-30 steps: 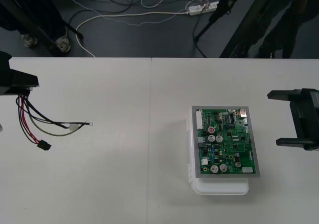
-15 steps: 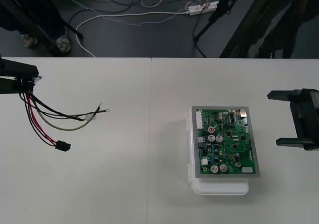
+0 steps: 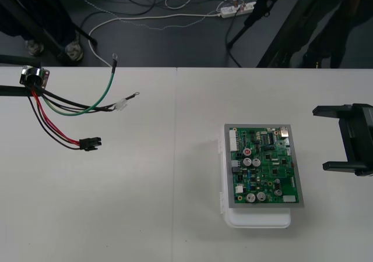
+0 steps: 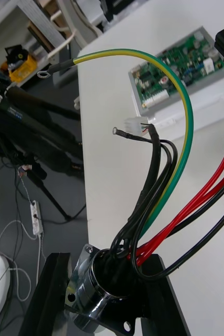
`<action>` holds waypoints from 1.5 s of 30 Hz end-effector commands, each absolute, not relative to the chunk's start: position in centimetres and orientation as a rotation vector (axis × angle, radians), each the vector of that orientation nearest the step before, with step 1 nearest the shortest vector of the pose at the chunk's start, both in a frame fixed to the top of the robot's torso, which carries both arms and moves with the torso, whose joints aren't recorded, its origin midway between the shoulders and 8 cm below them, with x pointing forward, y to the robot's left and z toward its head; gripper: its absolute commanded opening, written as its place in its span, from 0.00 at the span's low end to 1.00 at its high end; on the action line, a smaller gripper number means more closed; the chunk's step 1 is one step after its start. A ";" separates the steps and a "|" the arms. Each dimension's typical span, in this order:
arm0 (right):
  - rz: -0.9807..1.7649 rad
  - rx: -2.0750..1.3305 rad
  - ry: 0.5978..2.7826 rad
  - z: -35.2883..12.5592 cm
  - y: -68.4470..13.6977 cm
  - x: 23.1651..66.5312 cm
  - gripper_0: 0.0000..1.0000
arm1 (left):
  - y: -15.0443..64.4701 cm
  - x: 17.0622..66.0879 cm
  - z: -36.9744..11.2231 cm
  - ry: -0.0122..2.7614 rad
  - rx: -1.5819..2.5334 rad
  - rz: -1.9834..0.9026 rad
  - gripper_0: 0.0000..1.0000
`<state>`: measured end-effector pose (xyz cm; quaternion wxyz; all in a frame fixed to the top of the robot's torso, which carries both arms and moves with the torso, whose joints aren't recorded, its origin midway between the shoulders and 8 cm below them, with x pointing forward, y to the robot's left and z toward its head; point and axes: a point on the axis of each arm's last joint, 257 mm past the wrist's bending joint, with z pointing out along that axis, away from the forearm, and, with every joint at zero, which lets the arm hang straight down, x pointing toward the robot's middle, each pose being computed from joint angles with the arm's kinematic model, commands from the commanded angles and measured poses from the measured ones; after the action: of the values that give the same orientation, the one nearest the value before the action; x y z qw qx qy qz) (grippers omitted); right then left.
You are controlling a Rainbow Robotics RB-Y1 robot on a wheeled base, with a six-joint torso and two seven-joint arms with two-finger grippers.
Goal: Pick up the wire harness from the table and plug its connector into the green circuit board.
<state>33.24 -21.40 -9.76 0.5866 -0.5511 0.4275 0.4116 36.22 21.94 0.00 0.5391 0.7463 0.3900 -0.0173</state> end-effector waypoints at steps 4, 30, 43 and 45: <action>0.993 -1.294 1.006 -8.8 -21.0 33.1 1.00 | 18.2 36.2 1.7 0.929 1.555 -0.366 0.00; 1.000 -1.288 1.036 -8.1 -21.6 33.3 1.00 | 10.3 30.5 -4.1 1.104 1.285 -1.130 0.00; 1.008 -1.288 1.057 -8.4 -21.6 33.3 1.00 | 6.1 27.1 -7.5 1.261 1.182 -1.484 0.00; 1.009 -1.288 1.057 -8.5 -21.6 33.3 1.00 | 5.6 26.8 -7.8 1.288 1.168 -1.524 0.00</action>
<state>33.22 -21.37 -9.87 0.5718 -0.5400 0.4451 0.4281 27.40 7.05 -7.54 0.4397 0.5058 0.4863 -0.5607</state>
